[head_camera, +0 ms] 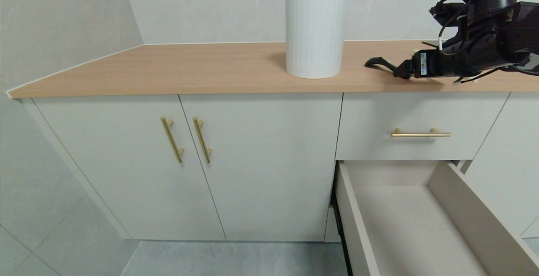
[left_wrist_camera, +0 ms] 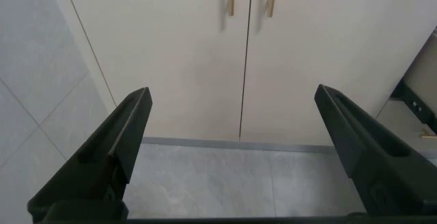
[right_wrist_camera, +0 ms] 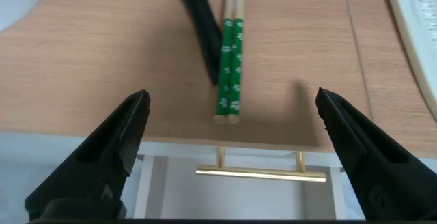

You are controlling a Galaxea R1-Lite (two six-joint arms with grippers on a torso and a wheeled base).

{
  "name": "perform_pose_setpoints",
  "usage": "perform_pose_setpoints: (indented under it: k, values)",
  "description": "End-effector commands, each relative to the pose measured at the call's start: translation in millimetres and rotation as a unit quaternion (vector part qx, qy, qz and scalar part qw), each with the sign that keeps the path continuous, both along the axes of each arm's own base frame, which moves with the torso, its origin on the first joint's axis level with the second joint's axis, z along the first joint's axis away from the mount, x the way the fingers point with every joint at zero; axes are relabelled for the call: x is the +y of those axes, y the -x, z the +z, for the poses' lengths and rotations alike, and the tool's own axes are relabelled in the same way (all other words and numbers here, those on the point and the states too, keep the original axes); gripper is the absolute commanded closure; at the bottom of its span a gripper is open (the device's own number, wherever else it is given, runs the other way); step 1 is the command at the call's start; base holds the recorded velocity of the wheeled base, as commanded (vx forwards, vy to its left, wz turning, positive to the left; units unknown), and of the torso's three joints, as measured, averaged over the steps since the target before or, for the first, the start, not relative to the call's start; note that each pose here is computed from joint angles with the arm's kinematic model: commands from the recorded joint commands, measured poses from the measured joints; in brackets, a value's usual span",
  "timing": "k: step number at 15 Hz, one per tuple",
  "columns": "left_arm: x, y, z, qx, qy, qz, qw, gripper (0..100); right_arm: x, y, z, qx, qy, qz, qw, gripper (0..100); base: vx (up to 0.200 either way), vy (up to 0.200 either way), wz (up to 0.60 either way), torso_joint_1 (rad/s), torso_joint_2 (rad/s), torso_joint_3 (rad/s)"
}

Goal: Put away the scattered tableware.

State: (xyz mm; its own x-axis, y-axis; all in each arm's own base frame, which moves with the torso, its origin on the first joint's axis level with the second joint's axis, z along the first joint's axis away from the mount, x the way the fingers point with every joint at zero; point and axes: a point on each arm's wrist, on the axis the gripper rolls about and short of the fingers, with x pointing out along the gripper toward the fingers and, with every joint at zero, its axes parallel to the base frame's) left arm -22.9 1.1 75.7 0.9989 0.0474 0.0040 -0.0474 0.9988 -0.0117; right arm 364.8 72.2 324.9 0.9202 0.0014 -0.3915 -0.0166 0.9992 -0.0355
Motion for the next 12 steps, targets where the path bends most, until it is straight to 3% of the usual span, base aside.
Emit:
perform_pose_setpoints:
  k: [1,6,7,12]
  values:
    - [0.0,-0.1,0.1,0.0,0.0,0.0,1.0,0,-0.8,-4.2,-4.8,0.007,0.001,-0.002,1.0,0,0.0,0.0,0.0,0.0,0.0,0.0]
    - [0.0,0.0,0.5,0.0,0.0,0.0,1.0,0,-0.9,-9.2,-9.1,0.008,0.001,-0.004,1.0,0,0.0,0.0,0.0,0.0,0.0,0.0]
    - [0.0,-0.1,0.1,0.001,0.0,0.0,1.0,0,-0.9,-9.2,-9.1,0.008,0.001,-0.004,1.0,100,0.0,0.0,0.0,0.0,0.0,0.0]
    - [0.0,-0.1,0.1,0.001,0.0,0.0,1.0,0,-1.2,-7.8,-7.3,0.006,0.0,-0.004,1.0,100,0.0,0.0,0.0,0.0,0.0,0.0]
